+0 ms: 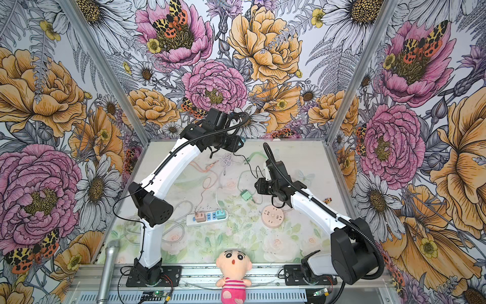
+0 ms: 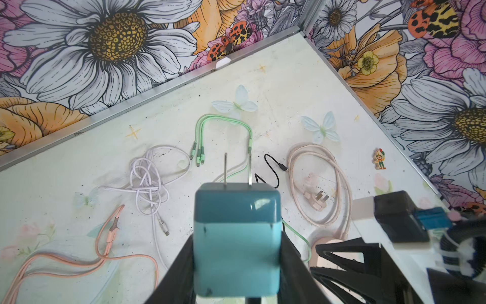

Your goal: Insert the plug

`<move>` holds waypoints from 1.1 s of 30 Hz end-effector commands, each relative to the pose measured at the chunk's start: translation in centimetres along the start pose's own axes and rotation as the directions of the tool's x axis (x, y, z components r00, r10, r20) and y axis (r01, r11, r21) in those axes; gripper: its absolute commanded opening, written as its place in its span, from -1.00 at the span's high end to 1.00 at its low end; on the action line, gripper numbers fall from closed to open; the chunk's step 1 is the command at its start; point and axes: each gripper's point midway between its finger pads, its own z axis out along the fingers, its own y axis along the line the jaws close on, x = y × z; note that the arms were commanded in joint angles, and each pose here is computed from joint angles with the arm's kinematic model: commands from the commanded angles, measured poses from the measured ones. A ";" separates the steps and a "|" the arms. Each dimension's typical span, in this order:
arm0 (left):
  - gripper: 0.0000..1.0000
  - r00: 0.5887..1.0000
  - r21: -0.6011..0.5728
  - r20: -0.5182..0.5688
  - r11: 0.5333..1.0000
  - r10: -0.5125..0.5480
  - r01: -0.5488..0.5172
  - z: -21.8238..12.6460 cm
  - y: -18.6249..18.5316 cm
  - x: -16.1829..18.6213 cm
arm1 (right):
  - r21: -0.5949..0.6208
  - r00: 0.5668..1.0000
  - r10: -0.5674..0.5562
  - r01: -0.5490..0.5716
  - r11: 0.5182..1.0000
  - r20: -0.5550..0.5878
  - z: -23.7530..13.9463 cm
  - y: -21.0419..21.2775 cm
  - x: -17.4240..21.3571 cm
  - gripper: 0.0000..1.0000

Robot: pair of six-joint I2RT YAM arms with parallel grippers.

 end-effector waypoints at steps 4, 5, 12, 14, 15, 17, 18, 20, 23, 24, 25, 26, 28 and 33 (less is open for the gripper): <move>0.52 0.999 0.024 0.049 1.000 0.015 -0.016 -2.0 -0.6 -1.3 | 0.066 0.999 -0.031 0.033 0.997 -0.042 2.1 -1.5 1.0 0.34; 0.52 0.999 0.024 0.050 1.000 0.015 -0.016 -2.1 -0.6 -1.2 | 0.077 0.998 -0.038 0.041 0.996 -0.043 2.3 -1.7 1.0 0.35; 0.53 0.999 0.012 0.049 1.000 0.020 -0.021 -2.9 -0.3 -1.0 | 0.169 0.999 -0.050 0.052 0.984 -0.017 2.4 -3.4 0.4 0.35; 0.53 0.999 0.018 0.046 1.000 0.020 -0.021 -3.0 -0.4 -0.8 | 0.212 0.999 -0.052 0.053 0.976 -0.010 2.5 -4.2 0.3 0.33; 0.53 0.999 0.028 0.048 0.999 0.021 -0.023 -3.1 -0.6 -0.9 | 0.231 0.999 -0.054 0.054 0.971 -0.009 2.6 -4.6 0.3 0.32; 0.54 0.999 0.048 0.043 0.998 0.027 -0.029 -3.3 -1.0 -0.6 | 0.268 0.998 -0.061 0.062 0.962 -0.012 3.0 -5.4 0.2 0.32; 0.54 0.999 0.049 0.043 0.998 0.031 -0.034 -3.5 -1.1 -0.6 | 0.284 0.998 -0.064 0.065 0.957 -0.014 3.2 -5.8 0.0 0.32; 0.54 0.999 0.037 0.037 0.998 0.039 -0.041 -3.8 -0.9 -0.2 | 0.308 0.997 -0.076 0.076 0.948 -0.013 3.7 -6.1 -0.5 0.32; 0.55 0.998 0.018 0.037 0.999 0.047 -0.047 -4.8 -0.6 0.2 | 0.337 0.995 -0.095 0.093 0.937 -0.010 4.4 -6.6 -1.7 0.32; 0.55 0.998 0.016 0.040 0.999 0.048 -0.049 -5.2 -0.6 0.3 | 0.345 0.995 -0.096 0.093 0.934 -0.006 4.7 -6.7 -2.2 0.32; 0.55 0.998 0.020 0.045 0.999 0.049 -0.050 -5.6 -0.6 0.3 | 0.355 0.995 -0.097 0.092 0.931 -0.005 4.9 -7.0 -2.6 0.32; 0.55 0.997 0.027 0.052 0.998 0.051 -0.052 -6.2 -0.6 0.2 | 0.363 0.996 -0.094 0.089 0.928 -0.003 5.2 -7.3 -2.8 0.33; 0.56 0.996 0.045 0.069 0.997 0.052 -0.055 -7.4 -0.8 0.0 | 0.383 0.996 -0.085 0.077 0.920 0.004 5.7 -8.1 -3.6 0.32; 0.56 0.990 0.060 0.135 0.997 0.039 -0.047 -11.2 -0.2 -0.9 | 0.394 0.999 -0.048 0.039 0.918 0.014 6.5 -9.8 -4.5 0.34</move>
